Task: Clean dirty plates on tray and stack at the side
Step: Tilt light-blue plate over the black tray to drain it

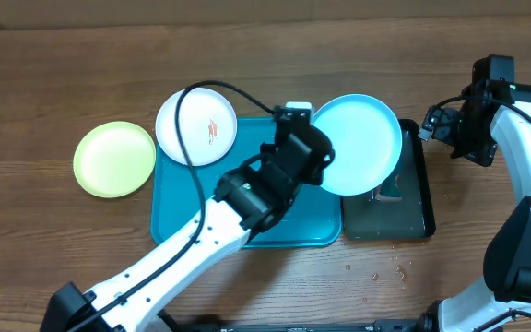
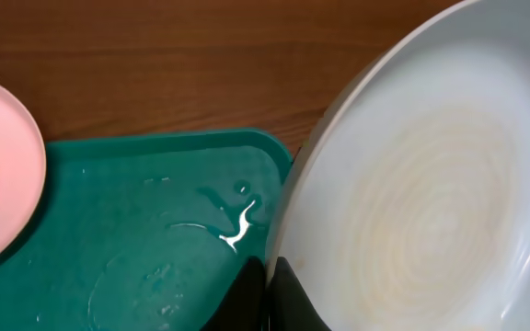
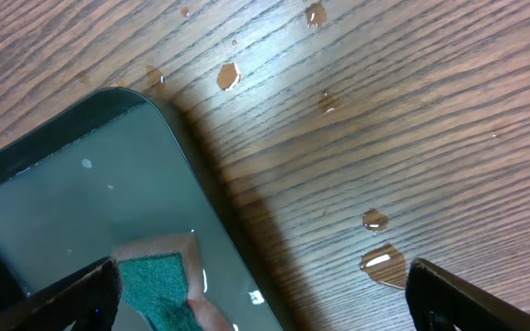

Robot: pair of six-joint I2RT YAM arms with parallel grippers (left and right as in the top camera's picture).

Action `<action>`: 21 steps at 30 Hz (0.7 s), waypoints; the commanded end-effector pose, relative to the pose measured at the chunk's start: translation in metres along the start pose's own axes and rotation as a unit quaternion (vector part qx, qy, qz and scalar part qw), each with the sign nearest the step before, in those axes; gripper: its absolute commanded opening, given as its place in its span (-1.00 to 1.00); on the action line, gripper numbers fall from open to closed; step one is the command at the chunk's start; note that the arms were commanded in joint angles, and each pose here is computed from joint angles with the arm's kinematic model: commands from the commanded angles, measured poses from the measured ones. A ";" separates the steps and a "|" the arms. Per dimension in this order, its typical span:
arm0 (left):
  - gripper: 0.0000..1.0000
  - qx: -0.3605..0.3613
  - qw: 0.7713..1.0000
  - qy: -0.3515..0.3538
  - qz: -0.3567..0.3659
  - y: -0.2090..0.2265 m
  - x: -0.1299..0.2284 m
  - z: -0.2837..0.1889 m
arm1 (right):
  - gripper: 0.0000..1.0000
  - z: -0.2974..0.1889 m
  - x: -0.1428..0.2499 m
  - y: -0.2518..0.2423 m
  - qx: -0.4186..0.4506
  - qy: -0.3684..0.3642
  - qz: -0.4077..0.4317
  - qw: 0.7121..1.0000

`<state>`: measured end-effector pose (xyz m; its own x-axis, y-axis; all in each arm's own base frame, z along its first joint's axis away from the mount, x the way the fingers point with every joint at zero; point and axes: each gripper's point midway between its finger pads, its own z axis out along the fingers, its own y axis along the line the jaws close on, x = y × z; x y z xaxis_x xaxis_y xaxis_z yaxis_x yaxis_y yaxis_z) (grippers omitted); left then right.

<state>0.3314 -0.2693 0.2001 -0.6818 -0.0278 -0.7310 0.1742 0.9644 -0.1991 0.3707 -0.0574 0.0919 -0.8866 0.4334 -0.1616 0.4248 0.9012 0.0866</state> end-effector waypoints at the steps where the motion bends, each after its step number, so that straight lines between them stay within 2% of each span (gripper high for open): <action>1: -0.91 -0.045 0.997 -0.032 0.052 -0.007 -0.012 0.006 | 1.00 -0.003 -0.002 -0.001 -0.002 -0.005 0.005 1.000; 6: -0.92 -0.100 0.987 -0.044 0.121 -0.022 -0.009 0.020 | 1.00 -0.003 -0.002 -0.001 -0.002 -0.005 0.005 1.000; 11: -0.92 -0.173 0.959 -0.061 0.216 -0.033 -0.015 0.025 | 1.00 -0.003 -0.002 -0.001 -0.002 -0.005 0.005 1.000; 21: -0.92 -0.265 0.901 -0.148 0.310 -0.063 -0.041 -0.030 | 1.00 -0.003 -0.002 -0.001 -0.002 -0.005 0.005 1.000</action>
<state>0.3313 -0.3264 0.2229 -0.4188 0.5128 -0.7495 0.1577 0.8538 0.4961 0.3708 -0.0574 0.0919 -0.8865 0.4334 -0.1620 0.4247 0.9012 0.0867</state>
